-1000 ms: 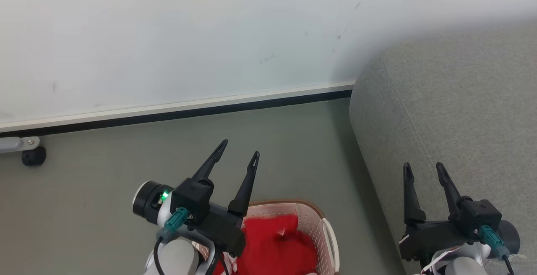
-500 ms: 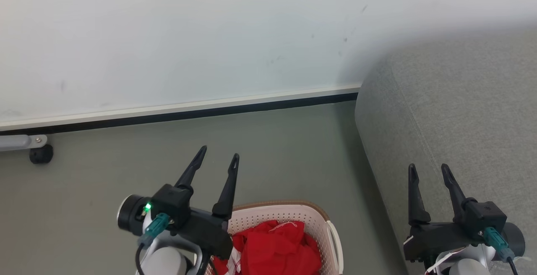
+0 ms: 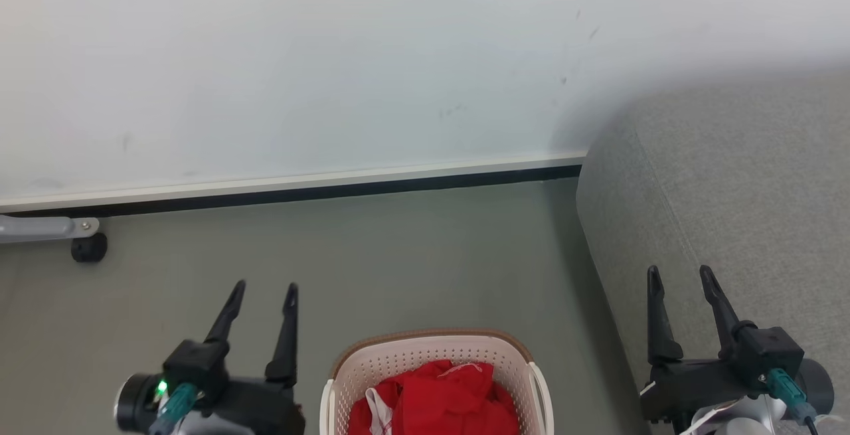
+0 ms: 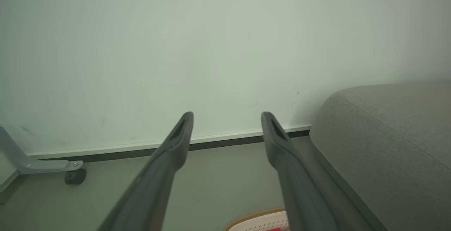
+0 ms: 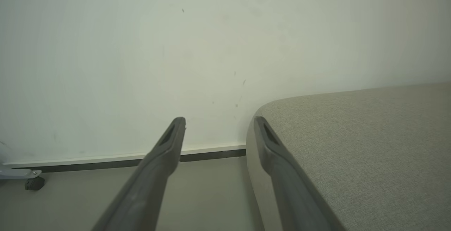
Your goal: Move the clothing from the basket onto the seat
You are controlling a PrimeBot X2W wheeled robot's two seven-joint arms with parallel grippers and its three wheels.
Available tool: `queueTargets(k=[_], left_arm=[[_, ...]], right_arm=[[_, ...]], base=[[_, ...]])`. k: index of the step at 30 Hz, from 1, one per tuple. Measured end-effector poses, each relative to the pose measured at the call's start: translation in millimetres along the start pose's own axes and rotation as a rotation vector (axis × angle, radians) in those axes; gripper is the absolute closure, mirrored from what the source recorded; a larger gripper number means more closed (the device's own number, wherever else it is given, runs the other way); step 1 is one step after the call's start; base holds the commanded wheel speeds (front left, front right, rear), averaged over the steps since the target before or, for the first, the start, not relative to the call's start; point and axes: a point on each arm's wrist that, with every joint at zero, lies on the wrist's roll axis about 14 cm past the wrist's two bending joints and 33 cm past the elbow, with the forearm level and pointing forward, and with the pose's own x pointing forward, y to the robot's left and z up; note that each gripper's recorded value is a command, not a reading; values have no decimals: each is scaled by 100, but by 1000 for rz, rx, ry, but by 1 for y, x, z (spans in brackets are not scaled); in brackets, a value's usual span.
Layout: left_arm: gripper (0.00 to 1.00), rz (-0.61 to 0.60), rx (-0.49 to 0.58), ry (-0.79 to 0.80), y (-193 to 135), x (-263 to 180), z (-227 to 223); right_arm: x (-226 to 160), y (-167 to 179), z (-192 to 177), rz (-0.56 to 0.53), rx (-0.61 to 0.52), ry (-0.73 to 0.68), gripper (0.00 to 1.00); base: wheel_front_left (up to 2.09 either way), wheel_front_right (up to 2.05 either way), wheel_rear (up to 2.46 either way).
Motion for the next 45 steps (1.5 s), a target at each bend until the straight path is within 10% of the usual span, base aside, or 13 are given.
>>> queueTargets(k=[17,45], left_arm=[[0,210,-38,41,58,-51,-18],[0,253,-58,28,61,-63,-16]], right_arm=[[-16,7,0,21,-5,-2,0],[-17,8,-5,25,-5,10,0]], base=[[0,0,0],[0,0,0]])
